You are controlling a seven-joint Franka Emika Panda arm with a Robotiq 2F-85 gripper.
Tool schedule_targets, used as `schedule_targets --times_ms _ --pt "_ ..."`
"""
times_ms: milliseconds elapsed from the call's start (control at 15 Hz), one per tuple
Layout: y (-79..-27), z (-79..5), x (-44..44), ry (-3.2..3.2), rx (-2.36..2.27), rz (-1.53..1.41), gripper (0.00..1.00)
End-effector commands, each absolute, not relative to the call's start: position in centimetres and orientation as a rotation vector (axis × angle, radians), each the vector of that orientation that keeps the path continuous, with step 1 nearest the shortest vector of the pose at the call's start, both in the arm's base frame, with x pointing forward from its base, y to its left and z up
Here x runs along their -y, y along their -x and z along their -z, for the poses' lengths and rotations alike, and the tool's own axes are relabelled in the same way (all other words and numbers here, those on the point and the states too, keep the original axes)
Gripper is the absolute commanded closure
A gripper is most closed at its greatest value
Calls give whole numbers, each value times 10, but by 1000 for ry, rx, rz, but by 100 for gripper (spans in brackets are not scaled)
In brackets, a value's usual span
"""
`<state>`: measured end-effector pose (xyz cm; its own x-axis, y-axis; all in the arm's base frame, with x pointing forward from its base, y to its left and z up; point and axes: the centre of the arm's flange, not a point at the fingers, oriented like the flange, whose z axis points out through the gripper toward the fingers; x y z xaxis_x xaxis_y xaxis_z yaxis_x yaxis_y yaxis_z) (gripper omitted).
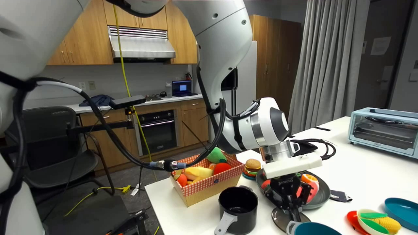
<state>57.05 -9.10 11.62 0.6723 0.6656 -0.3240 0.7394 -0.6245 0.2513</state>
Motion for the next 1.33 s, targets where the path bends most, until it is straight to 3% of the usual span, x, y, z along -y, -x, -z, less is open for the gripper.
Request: schedule_targets --times_ms 0,1267 --pt "-573 -144 93 -2522 -1067 246 96" --pt "-600 -236 136 -2586 -814 141 96"
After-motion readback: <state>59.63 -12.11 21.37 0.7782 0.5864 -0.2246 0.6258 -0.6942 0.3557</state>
